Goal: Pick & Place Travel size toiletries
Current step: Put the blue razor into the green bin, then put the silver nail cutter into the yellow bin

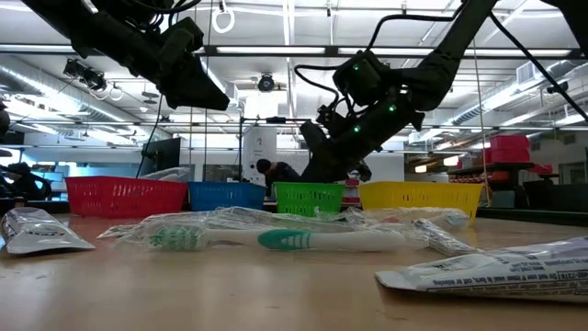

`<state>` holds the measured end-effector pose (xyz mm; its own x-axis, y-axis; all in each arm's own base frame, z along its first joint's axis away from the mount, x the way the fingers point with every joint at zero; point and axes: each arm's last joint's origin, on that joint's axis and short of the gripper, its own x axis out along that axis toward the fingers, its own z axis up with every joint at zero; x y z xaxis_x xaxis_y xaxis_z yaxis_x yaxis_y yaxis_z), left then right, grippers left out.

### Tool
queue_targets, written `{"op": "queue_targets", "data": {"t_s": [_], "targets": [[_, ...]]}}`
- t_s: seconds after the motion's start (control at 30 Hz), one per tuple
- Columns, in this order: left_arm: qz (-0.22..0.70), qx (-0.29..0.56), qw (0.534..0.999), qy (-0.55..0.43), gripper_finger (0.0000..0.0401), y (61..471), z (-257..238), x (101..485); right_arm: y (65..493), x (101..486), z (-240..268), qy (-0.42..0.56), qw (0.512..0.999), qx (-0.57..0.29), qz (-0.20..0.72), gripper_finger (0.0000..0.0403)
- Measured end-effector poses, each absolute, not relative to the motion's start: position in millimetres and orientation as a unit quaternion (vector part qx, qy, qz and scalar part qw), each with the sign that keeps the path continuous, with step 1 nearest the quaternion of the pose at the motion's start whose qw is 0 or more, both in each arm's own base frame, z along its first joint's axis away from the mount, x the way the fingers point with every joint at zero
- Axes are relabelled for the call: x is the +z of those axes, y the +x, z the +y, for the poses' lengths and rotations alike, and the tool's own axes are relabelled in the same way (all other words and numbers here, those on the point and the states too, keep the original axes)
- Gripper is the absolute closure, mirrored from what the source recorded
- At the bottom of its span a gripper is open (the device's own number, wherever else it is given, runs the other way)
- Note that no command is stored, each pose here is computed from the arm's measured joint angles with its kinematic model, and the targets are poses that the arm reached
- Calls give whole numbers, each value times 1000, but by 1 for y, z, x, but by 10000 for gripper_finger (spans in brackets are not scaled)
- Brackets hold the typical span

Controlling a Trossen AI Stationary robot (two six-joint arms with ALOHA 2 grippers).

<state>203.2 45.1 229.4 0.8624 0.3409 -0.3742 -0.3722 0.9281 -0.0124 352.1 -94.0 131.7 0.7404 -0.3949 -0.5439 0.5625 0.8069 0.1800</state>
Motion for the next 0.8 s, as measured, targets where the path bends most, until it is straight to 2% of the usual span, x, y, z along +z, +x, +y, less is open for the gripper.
{"op": "queue_targets", "data": {"t_s": [0.3,0.67,0.8], "targets": [[186,184,964,-42,266,203,45,229,348,127,-96,190,911,-237,279,322],[186,184,964,-46,266,203,45,229,349,130,-103,185,917,-241,259,252],[186,184,964,-46,266,203,45,229,350,137,-102,155,928,-230,250,232]]}}
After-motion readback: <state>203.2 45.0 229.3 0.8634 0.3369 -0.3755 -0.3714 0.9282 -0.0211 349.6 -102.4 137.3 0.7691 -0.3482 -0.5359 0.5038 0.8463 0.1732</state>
